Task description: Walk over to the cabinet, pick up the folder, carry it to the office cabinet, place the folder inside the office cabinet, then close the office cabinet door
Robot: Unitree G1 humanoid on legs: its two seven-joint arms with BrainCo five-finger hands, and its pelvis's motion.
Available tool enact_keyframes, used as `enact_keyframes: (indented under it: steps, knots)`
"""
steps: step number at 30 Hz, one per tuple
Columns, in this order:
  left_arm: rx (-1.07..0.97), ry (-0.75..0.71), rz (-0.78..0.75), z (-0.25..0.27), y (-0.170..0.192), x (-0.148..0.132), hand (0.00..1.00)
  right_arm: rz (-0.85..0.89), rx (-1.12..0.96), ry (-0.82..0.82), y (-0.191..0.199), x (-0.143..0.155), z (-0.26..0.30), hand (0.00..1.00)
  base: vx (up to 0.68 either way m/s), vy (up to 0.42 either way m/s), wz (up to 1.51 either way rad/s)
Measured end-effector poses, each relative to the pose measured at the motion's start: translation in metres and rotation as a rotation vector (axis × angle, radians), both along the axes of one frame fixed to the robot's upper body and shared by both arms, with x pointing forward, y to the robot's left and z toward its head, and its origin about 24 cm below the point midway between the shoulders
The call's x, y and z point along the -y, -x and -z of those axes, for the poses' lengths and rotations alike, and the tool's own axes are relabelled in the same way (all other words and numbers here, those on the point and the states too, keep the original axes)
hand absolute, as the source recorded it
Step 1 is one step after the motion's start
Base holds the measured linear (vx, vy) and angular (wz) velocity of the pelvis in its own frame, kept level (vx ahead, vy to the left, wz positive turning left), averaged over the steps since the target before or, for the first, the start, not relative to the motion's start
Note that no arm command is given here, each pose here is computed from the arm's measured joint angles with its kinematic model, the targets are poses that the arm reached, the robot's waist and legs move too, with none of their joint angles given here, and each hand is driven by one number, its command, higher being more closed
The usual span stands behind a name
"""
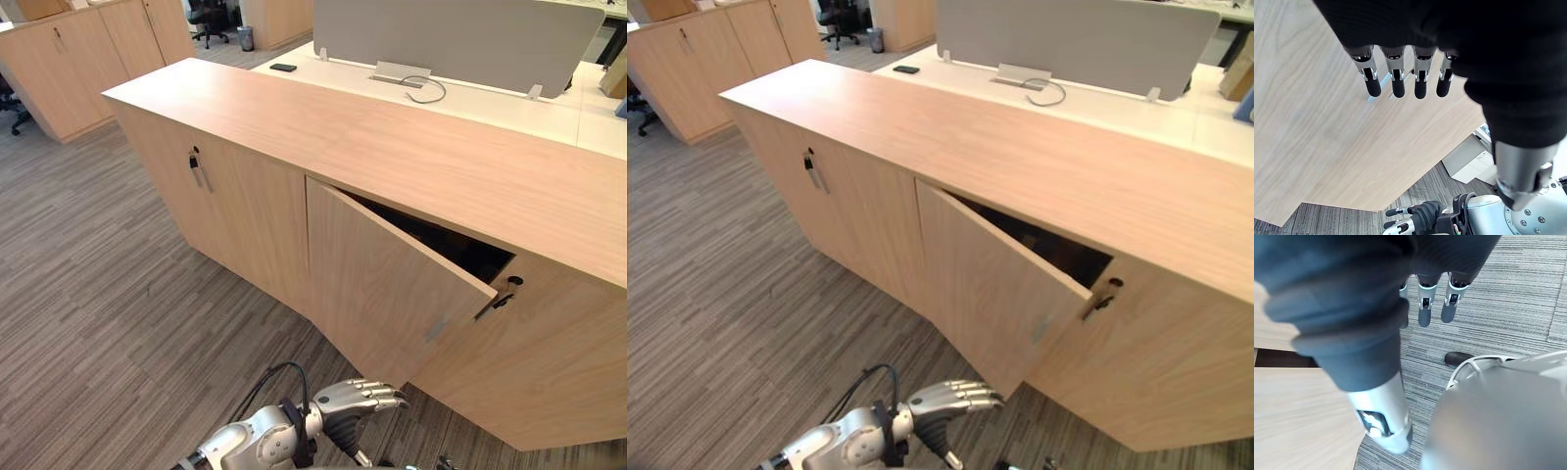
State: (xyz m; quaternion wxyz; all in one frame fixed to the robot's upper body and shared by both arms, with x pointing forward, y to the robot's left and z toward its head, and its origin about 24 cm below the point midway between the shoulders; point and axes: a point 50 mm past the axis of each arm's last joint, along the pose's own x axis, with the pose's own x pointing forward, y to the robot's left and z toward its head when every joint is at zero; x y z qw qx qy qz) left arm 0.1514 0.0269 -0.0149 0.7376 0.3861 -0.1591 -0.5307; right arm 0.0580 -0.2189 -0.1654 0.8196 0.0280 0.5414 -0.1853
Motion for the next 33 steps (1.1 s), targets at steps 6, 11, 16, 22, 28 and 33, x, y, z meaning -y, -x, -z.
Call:
enact_keyframes:
  steps: [6,11,16,22,28,33]
  knots:
    - [-0.254,-0.141,-0.471,0.062,-0.030,-0.049,0.00,-0.008,0.009,0.002,-0.005,-0.002,-0.001,0.00,-0.03,-0.040,-0.04]
    - [-0.656,-0.259,-1.367,0.122,0.007,-0.186,0.00,0.001,0.021,-0.020,-0.012,-0.011,0.000,0.00,-0.01,-0.055,-0.52]
    - [-0.980,-0.114,-1.905,0.142,0.089,-0.222,0.00,0.072,0.022,-0.004,-0.011,0.004,-0.002,0.00,0.01,-0.047,-1.21]
    - [-1.246,0.346,-2.204,0.153,0.126,-0.193,0.00,0.409,-0.059,-0.046,0.043,0.010,0.004,0.00,0.03,0.106,-0.59]
    - [-1.323,0.547,-2.252,0.156,0.128,-0.186,0.00,0.477,-0.110,-0.094,0.064,-0.005,0.008,0.00,0.13,0.064,-0.21]
    - [-1.321,0.541,-2.070,0.153,0.100,-0.186,0.00,0.457,-0.093,-0.109,0.060,-0.006,0.008,0.00,0.02,0.059,-0.15]
